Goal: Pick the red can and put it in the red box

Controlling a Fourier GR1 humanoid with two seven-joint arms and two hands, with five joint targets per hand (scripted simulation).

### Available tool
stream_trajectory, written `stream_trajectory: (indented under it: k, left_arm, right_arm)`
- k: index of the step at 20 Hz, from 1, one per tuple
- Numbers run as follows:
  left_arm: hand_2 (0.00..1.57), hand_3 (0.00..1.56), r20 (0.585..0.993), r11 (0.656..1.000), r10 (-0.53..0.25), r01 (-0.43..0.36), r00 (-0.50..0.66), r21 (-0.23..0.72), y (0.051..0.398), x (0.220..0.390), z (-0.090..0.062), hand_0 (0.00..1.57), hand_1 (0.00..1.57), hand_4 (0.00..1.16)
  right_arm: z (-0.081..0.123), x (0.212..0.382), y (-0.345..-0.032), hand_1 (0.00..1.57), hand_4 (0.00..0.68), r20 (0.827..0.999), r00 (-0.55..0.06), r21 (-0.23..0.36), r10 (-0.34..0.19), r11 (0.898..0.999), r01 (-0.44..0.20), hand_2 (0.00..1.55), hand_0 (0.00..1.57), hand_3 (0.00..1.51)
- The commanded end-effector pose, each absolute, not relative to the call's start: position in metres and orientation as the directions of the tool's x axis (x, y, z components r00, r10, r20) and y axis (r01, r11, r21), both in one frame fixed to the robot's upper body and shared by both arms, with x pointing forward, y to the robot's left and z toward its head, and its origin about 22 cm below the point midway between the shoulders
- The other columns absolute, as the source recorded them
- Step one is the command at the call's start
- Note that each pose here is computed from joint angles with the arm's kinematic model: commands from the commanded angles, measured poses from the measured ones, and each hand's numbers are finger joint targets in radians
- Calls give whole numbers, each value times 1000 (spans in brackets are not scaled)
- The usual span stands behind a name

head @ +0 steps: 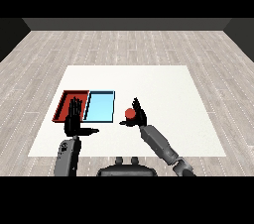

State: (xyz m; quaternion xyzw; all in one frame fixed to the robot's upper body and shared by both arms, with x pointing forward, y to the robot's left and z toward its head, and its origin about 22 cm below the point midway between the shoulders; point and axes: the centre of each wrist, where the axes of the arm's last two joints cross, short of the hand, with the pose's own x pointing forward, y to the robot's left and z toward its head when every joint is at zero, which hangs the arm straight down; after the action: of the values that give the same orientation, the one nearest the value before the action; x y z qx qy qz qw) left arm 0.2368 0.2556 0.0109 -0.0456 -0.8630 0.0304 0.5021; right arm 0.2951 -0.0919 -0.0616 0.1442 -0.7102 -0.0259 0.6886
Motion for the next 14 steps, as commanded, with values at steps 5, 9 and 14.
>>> stream_trajectory:
  k: [5, 9, 14]
  left_arm:
    - [0, 0, 862, 995, 100, 38, -497, -93, 254, 230, 23, 0, 0, 0]
    - [0, 0, 860, 995, 102, 39, -500, -95, 243, 247, 13, 0, 0, 0]
    - [0, 0, 858, 993, 119, 43, -499, -112, 252, 231, 15, 0, 0, 0]
  right_arm:
    - [-73, 300, -83, 1396, 293, 992, 1, 125, -126, 988, -85, 1412, 1396, 1369]
    - [-60, 311, -85, 1525, 573, 998, 20, 68, -67, 996, -59, 1476, 1525, 1430]
    - [-63, 302, -76, 1538, 575, 999, 26, 28, -26, 998, -51, 1472, 1538, 1420]
